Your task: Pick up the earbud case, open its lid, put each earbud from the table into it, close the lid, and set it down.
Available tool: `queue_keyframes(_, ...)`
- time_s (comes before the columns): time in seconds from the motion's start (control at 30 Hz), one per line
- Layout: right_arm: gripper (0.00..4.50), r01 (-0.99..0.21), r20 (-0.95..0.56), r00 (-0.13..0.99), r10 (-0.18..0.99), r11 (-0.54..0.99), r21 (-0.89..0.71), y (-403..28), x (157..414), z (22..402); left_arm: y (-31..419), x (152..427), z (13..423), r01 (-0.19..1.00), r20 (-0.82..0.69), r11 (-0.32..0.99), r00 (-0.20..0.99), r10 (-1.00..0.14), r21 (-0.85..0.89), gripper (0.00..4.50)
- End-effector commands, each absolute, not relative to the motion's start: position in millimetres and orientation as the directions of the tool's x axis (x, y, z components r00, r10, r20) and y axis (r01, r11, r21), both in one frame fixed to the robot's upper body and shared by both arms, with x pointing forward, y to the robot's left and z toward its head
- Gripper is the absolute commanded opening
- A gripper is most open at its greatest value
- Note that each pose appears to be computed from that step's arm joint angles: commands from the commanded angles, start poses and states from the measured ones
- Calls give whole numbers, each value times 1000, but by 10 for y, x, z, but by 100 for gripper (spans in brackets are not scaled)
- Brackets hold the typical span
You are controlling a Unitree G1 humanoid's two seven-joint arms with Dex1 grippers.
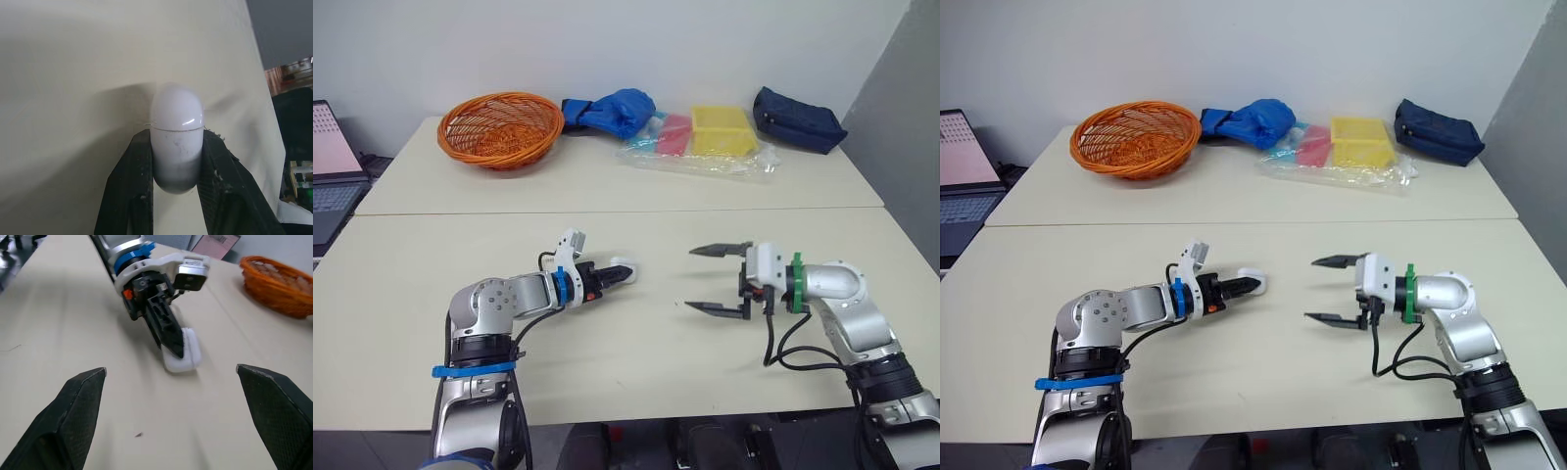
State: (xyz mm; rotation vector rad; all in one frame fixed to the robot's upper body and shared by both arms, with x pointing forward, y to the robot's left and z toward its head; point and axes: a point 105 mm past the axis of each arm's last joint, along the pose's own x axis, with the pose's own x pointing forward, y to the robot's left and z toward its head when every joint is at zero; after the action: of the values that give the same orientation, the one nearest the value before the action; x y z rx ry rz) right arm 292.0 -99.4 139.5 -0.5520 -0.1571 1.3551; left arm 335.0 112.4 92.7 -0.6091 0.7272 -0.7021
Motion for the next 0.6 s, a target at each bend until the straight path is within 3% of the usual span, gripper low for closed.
queue_keyframes(0.03, 446, -862, -180, 231, 956, 116, -493, -970, 2928, 1502, 1149, 3317, 946, 342, -380, 617, 552, -742, -709, 79)
queue_keyframes(0.1, 446, -859, -164, 247, 955, 137, -494, -972, 2968, 1544, 1226, 3337, 944, 301, -372, 621, 587, -719, -724, 79)
queue_keyframes(0.4, 450, -863, -172, 278, 945, 167, -477, -1067, 3065, 1537, 1609, 3077, 933, 263, -441, 694, 611, -657, -670, 367)
queue_keyframes(0.47, 450, -859, -178, 293, 939, 177, -480, -1136, 3101, 1530, 1862, 3019, 927, 232, -475, 745, 645, -599, -625, 430)
queue_keyframes(0.53, 450, -859, -184, 301, 936, 182, -478, -1200, 3117, 1531, 2156, 2977, 984, 226, -490, 805, 693, -528, -548, 447)
queue_keyframes(0.6, 450, -865, -189, 310, 932, 194, -463, -1239, 3121, 1523, 2391, 2990, 1168, 329, -430, 864, 764, -481, -381, 447)
